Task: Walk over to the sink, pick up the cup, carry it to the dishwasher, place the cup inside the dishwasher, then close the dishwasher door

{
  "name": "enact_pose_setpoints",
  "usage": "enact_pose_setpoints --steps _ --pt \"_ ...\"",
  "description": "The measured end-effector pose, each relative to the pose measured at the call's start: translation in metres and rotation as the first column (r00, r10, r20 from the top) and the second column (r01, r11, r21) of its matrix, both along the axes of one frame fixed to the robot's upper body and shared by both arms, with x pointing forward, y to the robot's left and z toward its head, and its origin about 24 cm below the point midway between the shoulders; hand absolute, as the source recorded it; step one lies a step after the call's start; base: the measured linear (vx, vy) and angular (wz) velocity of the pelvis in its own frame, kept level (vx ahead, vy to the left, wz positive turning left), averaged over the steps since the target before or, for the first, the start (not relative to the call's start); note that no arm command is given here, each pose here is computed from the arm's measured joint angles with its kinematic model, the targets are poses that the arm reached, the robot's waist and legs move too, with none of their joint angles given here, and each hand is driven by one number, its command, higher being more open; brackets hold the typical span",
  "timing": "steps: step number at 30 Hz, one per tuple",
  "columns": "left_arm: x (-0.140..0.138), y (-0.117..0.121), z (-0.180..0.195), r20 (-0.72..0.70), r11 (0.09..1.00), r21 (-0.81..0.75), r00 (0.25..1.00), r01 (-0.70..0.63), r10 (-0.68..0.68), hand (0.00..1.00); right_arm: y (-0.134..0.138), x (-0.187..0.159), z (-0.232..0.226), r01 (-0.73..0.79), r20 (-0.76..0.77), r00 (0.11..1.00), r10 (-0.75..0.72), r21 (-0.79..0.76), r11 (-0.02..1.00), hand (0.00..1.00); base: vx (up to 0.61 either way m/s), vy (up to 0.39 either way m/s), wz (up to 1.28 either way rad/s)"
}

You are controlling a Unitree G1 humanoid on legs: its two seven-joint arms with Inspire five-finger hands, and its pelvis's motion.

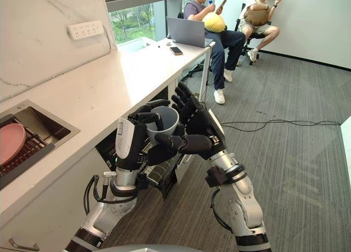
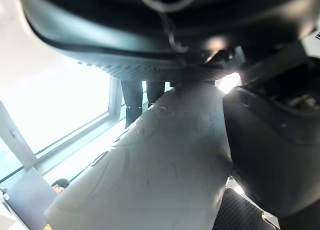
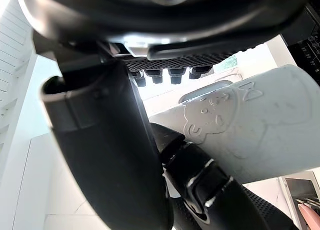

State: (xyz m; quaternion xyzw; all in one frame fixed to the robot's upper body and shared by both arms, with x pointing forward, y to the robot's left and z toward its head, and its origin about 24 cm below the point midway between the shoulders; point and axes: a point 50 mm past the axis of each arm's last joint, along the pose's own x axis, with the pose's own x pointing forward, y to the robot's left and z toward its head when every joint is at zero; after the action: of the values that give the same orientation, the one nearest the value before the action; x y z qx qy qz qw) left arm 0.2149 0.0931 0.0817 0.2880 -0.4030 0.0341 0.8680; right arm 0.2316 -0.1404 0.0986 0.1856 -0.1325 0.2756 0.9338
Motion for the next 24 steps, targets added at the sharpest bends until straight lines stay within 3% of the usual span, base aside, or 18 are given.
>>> enact_pose_setpoints --steps 6,9,11,24 --pt "0.012 0.022 0.009 0.078 0.994 -0.001 0.991 -0.111 0.111 0.0 -0.004 0.003 0.002 -0.022 0.011 1.0 0.023 -0.061 0.998 1.0 -0.01 0.001 -0.06" --pt "0.048 0.036 0.036 0.21 0.982 0.013 0.961 -0.186 0.179 0.0 0.001 0.031 0.031 -0.003 0.119 0.993 0.013 -0.081 0.997 1.0 -0.1 0.012 -0.12" --pt "0.055 0.041 0.048 0.239 0.979 -0.013 0.951 -0.201 0.198 0.0 0.002 0.035 0.039 0.007 0.152 0.988 0.005 -0.074 0.997 1.0 -0.04 0.015 -0.11" --pt "0.053 0.041 0.049 0.245 0.981 -0.034 0.95 -0.193 0.195 0.0 -0.003 0.026 0.027 0.006 0.117 0.993 0.003 -0.081 0.997 1.0 0.01 0.001 0.03"
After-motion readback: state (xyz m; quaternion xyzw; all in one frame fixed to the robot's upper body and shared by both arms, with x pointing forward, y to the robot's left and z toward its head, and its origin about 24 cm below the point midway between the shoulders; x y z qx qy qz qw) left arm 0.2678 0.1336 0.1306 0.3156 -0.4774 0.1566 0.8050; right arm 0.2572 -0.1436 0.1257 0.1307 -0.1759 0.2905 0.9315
